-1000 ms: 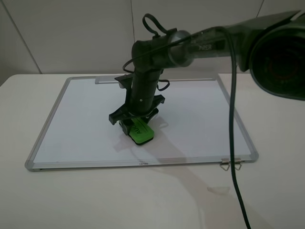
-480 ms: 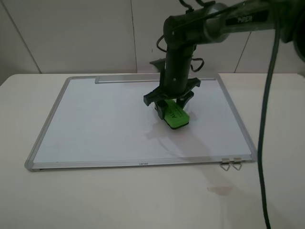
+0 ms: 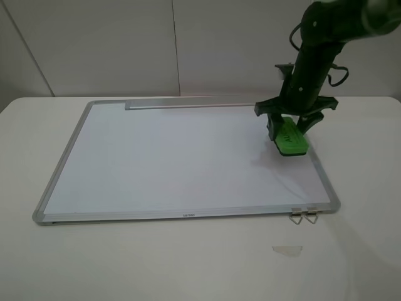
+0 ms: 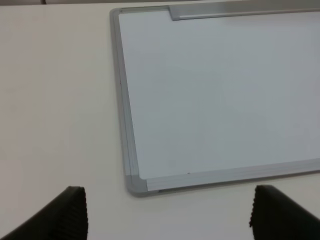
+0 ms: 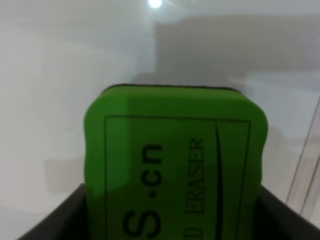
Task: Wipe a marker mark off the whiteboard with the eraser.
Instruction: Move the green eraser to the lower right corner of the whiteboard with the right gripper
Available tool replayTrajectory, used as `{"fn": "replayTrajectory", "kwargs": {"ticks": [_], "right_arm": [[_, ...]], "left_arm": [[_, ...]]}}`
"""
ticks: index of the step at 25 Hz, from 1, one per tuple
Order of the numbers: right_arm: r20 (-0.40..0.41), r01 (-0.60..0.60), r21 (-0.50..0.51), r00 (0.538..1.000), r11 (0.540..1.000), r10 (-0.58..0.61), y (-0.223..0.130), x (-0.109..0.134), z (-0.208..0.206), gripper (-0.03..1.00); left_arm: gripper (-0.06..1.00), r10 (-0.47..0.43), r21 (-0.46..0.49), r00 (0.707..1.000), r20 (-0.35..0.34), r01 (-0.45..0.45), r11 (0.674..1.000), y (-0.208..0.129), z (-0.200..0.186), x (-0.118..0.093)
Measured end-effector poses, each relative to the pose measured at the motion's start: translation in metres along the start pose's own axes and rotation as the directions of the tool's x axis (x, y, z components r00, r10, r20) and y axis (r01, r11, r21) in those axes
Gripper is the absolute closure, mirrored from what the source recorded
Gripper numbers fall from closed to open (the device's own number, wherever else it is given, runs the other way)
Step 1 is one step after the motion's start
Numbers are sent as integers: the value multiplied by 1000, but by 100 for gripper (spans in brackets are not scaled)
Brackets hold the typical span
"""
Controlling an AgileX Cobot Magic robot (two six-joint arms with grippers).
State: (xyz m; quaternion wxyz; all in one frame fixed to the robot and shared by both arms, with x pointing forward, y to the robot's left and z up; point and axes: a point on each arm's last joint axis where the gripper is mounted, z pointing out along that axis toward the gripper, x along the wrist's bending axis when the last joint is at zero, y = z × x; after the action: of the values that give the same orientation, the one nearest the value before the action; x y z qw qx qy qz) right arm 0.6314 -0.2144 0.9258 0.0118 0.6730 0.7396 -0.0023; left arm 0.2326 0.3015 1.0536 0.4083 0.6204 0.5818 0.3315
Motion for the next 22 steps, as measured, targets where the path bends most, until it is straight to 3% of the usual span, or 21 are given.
{"fn": "replayTrajectory", "kwargs": {"ticks": [6,16,22], "right_arm": [[-6,-52,-34,999,998,51,-25,-23,30,37],[-6,-61,-38,998,997,61,-37,-23,43,37],[-5,-63,-40,998,997,63,-39,-24,33,17]], "left_arm": [[26,0,0,1000,0,0,1000,0,0,0],[26,0,0,1000,0,0,1000,0,0,0],[26,0,0,1000,0,0,1000,0,0,0]]}}
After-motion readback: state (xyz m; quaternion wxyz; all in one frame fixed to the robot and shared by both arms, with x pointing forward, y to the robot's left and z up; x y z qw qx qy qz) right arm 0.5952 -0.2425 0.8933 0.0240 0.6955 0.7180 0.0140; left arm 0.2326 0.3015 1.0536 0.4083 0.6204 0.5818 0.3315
